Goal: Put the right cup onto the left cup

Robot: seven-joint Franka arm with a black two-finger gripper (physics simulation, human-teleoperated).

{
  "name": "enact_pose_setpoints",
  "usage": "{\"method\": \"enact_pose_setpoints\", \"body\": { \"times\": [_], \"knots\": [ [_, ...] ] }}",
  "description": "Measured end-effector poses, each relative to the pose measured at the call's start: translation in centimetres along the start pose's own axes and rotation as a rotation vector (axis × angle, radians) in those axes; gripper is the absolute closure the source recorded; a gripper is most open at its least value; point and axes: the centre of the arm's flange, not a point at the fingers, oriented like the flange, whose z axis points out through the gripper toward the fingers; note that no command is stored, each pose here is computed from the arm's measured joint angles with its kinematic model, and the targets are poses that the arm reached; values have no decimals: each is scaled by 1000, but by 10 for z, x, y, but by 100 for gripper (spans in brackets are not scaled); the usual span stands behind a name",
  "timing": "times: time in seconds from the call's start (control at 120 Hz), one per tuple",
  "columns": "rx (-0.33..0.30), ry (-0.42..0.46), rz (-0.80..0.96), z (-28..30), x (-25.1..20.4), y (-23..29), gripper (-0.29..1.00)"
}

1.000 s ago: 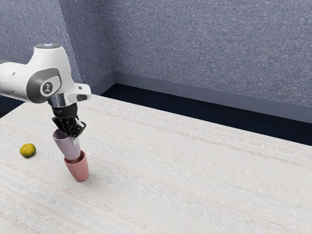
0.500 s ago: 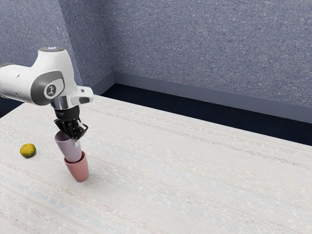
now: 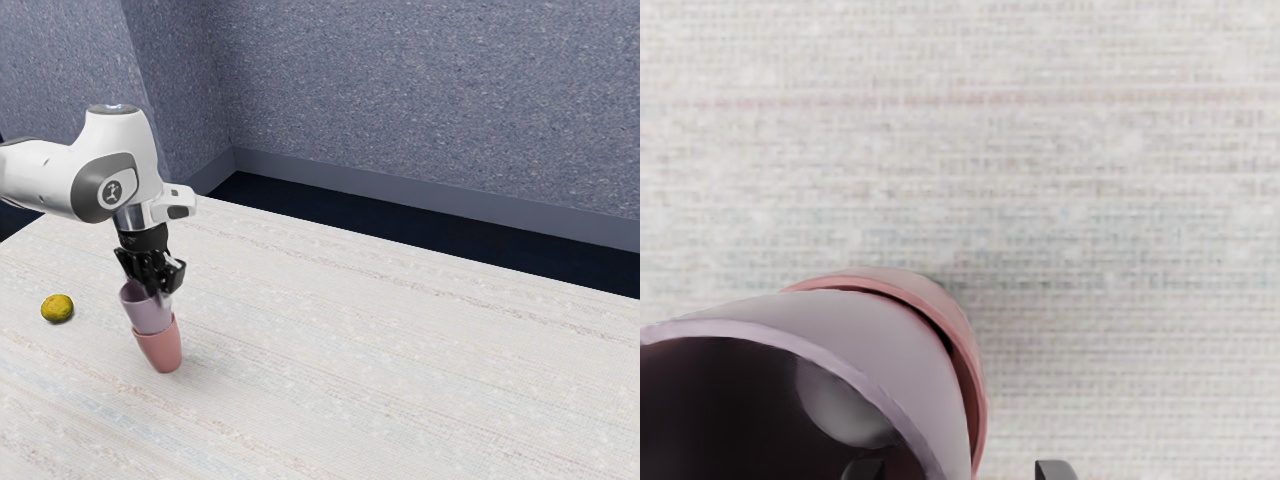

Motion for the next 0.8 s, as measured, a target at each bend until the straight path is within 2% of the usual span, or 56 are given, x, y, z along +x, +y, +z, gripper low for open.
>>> {"method": "enact_pose_setpoints", "body": {
  "times": [0.125, 0.283, 0.517, 0.8],
  "knots": [
    [-2, 5, 1, -2, 0, 0, 31],
    [-3, 40, 0, -28, 7, -3, 16],
    [-1, 70, 23, -88, 20, 6, 7],
    [-32, 133, 32, -211, 20, 15, 4]
  ]
}}
